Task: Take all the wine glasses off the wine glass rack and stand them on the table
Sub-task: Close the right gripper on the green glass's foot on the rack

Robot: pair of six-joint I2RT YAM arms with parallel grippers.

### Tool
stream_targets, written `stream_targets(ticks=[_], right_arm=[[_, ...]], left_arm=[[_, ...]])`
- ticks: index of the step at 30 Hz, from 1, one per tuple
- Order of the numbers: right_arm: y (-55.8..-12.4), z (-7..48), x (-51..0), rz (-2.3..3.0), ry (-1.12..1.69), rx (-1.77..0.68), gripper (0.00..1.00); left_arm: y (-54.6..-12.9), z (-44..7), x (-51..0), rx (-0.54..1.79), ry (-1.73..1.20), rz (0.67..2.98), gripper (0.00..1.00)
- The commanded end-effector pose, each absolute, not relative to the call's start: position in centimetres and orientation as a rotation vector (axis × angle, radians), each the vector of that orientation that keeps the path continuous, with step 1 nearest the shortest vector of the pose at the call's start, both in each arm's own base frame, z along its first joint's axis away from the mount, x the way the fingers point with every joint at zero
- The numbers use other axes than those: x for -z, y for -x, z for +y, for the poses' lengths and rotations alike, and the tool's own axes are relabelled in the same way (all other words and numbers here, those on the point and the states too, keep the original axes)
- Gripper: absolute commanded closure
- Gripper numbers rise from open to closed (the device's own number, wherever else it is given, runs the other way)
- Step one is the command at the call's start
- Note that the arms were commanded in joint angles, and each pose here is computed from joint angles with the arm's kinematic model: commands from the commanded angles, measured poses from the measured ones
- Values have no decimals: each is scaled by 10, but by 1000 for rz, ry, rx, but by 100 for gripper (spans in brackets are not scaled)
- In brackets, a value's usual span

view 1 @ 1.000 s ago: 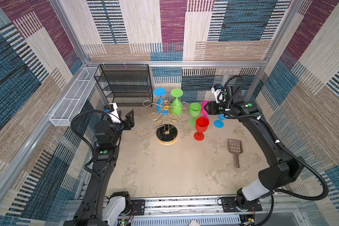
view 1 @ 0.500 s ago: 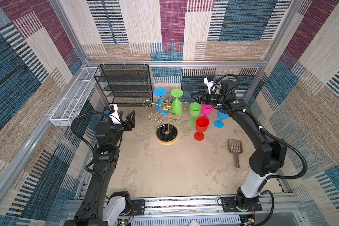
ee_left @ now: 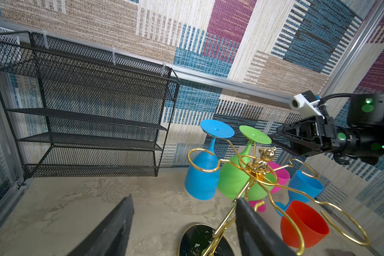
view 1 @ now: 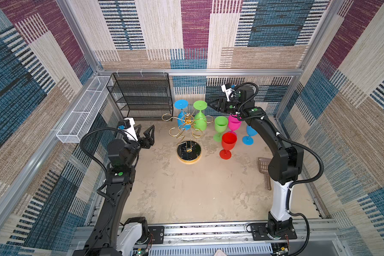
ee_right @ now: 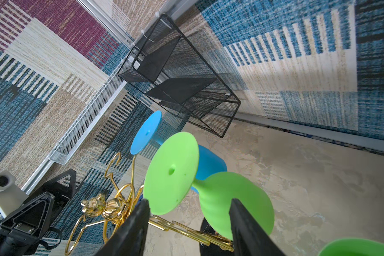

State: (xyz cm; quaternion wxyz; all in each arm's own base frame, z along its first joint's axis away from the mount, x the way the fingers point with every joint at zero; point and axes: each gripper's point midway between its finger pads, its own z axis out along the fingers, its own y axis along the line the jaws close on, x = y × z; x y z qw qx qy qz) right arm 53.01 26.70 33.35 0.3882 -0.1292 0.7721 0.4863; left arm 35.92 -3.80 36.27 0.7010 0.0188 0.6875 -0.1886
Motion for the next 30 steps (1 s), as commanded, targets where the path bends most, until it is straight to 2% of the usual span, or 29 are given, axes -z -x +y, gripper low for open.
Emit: stream_targets(ticks=[1,11,22,30], right_arm=[[-532,278,-335,1952,342,-1291,42],[-539,297,-335,1951,371,-1353,53],[-541,300,-336,1957,364,-1366,76],[-537,300,-346,1940,368,-1382,86]], left_arm=[[-358,-39,-372,426,-49,1494,25],[-357,-39,-373,431,-51,1491,26],[-356,-39,-373,429,-56,1489,25],[-355,-40,-375,432,-57,1485,25]])
